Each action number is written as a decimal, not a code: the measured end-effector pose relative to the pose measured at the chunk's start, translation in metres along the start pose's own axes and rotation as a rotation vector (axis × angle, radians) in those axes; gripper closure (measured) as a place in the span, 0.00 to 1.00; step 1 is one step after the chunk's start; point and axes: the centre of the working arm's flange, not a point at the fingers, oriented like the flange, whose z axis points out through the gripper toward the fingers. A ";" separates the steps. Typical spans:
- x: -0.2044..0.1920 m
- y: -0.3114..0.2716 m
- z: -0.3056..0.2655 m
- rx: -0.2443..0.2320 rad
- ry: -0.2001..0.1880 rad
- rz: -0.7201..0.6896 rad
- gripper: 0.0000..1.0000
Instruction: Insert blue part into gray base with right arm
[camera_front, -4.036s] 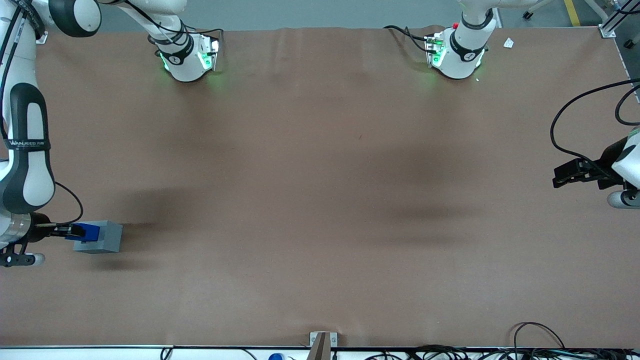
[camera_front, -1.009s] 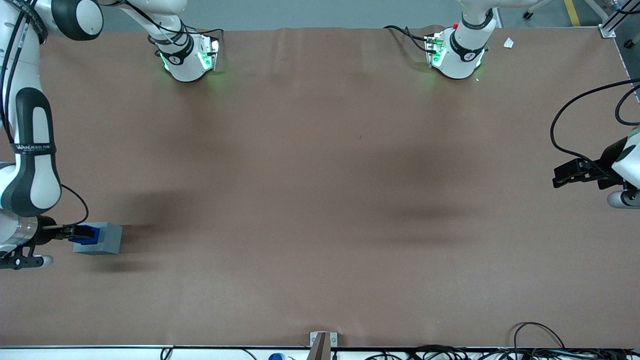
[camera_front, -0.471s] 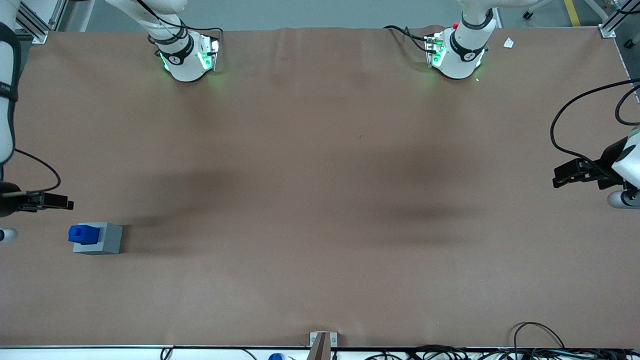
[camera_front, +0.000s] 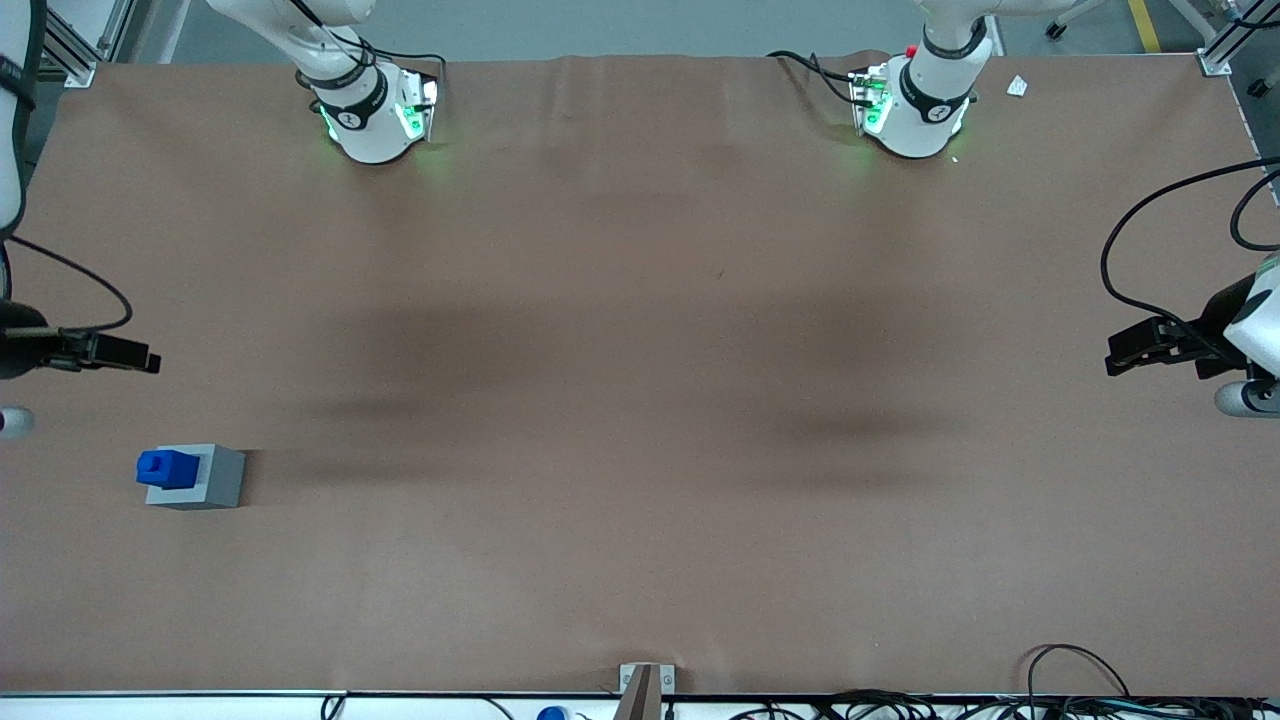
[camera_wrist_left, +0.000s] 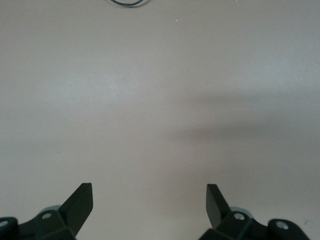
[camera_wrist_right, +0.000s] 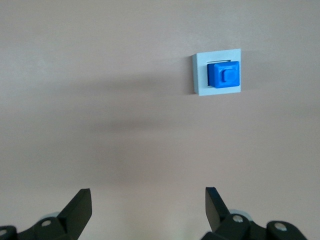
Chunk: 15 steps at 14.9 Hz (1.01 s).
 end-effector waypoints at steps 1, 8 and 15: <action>-0.011 -0.009 -0.008 -0.001 0.007 0.001 0.00; -0.098 -0.061 -0.060 -0.002 0.082 -0.055 0.00; -0.159 -0.058 -0.079 0.005 0.122 -0.057 0.00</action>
